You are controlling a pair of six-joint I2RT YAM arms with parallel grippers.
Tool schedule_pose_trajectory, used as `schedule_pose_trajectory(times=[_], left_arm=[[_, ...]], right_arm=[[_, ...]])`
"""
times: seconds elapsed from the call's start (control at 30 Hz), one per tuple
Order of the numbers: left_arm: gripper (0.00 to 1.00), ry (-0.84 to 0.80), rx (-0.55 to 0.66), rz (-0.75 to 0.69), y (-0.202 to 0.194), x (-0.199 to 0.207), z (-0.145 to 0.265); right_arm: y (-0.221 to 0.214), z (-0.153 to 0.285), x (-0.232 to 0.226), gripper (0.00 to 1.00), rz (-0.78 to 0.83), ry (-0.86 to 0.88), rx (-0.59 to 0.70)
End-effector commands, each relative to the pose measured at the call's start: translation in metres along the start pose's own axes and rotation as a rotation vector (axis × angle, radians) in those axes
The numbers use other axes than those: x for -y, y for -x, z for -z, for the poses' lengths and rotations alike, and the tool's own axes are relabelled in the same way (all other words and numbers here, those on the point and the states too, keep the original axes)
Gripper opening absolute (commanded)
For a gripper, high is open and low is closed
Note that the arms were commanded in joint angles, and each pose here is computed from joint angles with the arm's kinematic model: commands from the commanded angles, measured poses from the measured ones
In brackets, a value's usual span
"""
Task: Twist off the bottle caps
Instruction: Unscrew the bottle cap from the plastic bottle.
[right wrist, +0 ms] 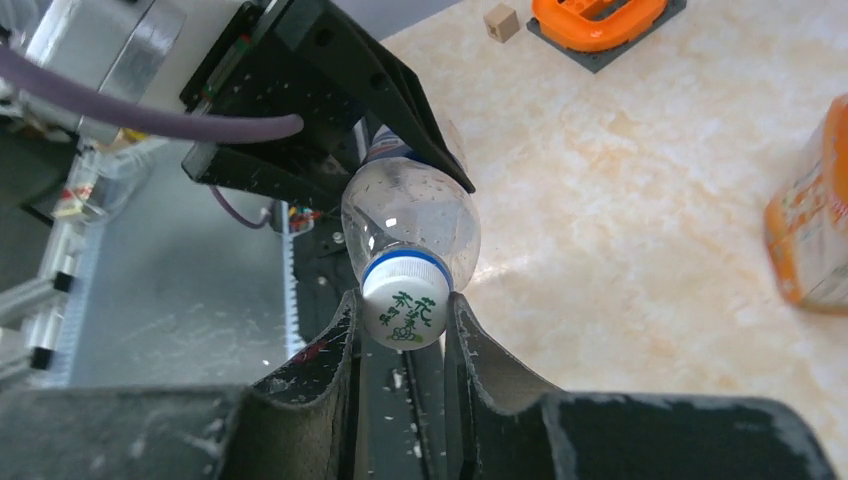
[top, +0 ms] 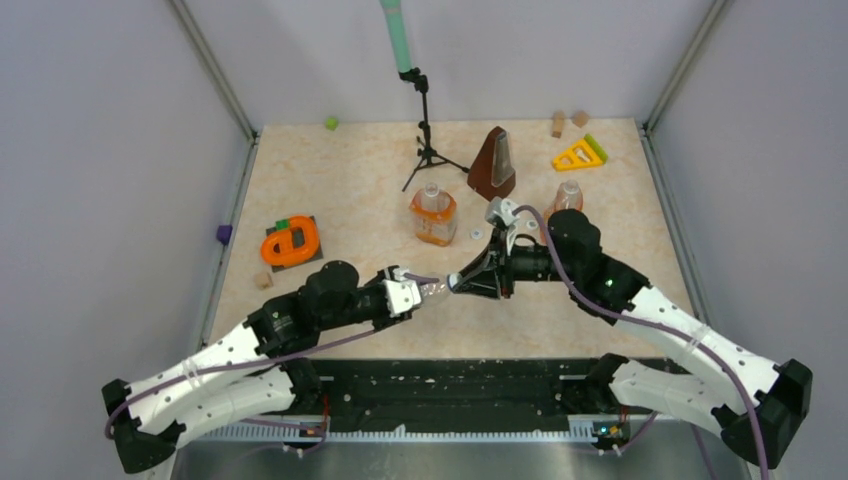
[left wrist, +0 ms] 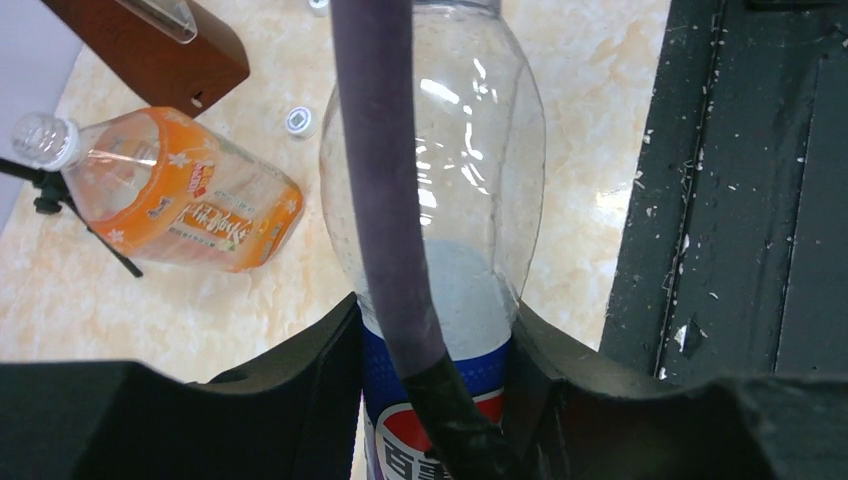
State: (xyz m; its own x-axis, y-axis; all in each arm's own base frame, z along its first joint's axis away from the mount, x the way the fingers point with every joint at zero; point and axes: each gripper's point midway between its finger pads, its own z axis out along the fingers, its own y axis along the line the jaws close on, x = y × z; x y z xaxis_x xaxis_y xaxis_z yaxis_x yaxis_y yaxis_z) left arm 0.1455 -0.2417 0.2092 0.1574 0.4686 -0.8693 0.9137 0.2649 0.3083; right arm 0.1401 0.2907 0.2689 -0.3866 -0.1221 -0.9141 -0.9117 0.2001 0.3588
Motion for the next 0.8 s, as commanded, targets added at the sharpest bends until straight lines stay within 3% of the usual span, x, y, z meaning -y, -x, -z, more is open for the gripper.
schedule_pose_trajectory(times=[0.0, 0.2, 0.43, 0.77], left_arm=[[0.0, 0.071, 0.124, 0.081, 0.04, -0.023, 0.018], [0.0, -0.103, 0.214, 0.146, 0.052, -0.007, 0.029], [0.0, -0.303, 0.204, 0.208, 0.056, 0.015, 0.023], [0.0, -0.557, 0.228, 0.232, 0.07, 0.045, 0.031]], right_arm=[[-0.005, -0.008, 0.009, 0.0, 0.26, -0.009, -0.078], [-0.003, -0.009, -0.001, 0.0, 0.486, 0.101, -0.072], [0.017, 0.003, -0.019, 0.0, 0.773, 0.17, 0.043], [0.003, 0.007, -0.02, 0.0, 1.147, 0.253, 0.057]])
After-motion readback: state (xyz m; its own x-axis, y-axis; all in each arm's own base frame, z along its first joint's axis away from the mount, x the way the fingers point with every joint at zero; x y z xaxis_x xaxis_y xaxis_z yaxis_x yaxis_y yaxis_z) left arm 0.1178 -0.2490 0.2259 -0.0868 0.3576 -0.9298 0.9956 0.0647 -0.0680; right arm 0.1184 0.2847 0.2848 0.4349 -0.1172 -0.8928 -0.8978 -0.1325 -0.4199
